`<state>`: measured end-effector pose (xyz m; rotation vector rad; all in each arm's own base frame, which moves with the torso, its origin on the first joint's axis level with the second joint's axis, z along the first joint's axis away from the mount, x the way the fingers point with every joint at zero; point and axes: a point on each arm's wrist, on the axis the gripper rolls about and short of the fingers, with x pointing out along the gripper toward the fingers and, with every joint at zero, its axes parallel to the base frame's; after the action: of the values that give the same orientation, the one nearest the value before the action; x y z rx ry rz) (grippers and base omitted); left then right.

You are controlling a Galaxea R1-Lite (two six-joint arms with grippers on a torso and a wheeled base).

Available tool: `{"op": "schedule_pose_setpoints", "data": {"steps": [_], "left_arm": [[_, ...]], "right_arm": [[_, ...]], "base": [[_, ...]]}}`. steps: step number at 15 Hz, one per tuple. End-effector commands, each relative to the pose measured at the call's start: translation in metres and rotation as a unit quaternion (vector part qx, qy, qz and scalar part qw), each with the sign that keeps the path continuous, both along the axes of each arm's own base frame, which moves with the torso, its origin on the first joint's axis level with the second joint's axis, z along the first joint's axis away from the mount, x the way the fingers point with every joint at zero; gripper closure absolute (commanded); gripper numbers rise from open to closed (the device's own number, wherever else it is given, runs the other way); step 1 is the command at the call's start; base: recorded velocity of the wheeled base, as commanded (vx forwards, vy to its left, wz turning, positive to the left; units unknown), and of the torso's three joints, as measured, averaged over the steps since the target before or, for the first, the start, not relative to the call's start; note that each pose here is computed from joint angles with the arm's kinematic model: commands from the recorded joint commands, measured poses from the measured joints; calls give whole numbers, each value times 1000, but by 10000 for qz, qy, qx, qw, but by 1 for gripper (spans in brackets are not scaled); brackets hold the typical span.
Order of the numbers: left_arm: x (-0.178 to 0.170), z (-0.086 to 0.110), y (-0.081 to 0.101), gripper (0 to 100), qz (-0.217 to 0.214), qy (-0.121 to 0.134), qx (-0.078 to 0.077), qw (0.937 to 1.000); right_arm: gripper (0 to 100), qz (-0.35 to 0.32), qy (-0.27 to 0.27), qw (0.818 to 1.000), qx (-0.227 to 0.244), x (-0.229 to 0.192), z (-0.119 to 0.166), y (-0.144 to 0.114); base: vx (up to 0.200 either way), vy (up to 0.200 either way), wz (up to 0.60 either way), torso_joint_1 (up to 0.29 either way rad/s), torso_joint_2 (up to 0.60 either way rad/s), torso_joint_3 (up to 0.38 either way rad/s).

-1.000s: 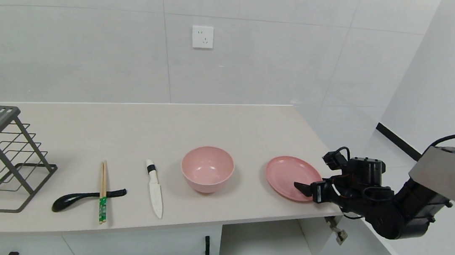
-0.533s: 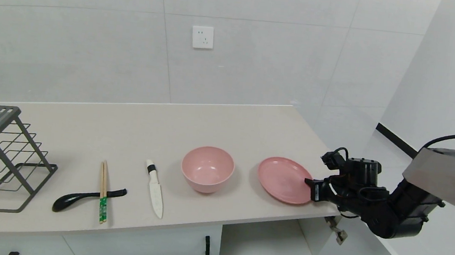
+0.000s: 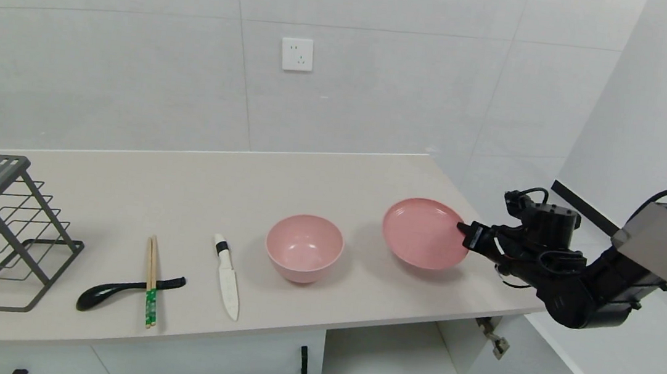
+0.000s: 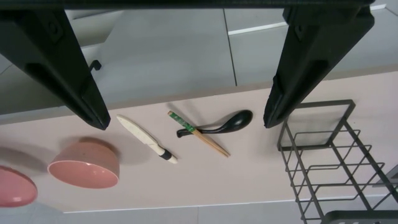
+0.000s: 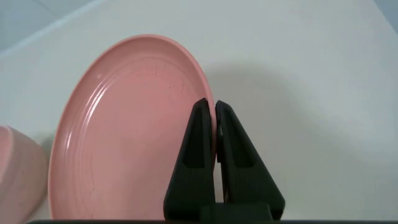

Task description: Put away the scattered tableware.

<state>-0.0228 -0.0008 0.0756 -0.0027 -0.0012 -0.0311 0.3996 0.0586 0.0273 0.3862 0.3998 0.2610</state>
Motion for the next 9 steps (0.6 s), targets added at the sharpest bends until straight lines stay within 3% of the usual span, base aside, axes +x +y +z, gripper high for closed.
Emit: {"op": "schedule_pose_setpoints", "data": {"steps": [1, 5, 9], "left_arm": [[0, 0, 0, 0, 2, -1, -2, 10000], [0, 0, 0, 0, 2, 6, -2, 10000], [0, 0, 0, 0, 2, -1, -2, 10000]], "right_arm": [[100, -20, -239, 9995, 187, -6, 21, 0], [100, -80, -584, 9935, 972, -37, 48, 4], [100, 135, -749, 9906, 1139, -71, 50, 13]], "base": [[0, 0, 0, 0, 0, 0], [0, 0, 0, 0, 0, 0], [0, 0, 0, 0, 0, 0]]}}
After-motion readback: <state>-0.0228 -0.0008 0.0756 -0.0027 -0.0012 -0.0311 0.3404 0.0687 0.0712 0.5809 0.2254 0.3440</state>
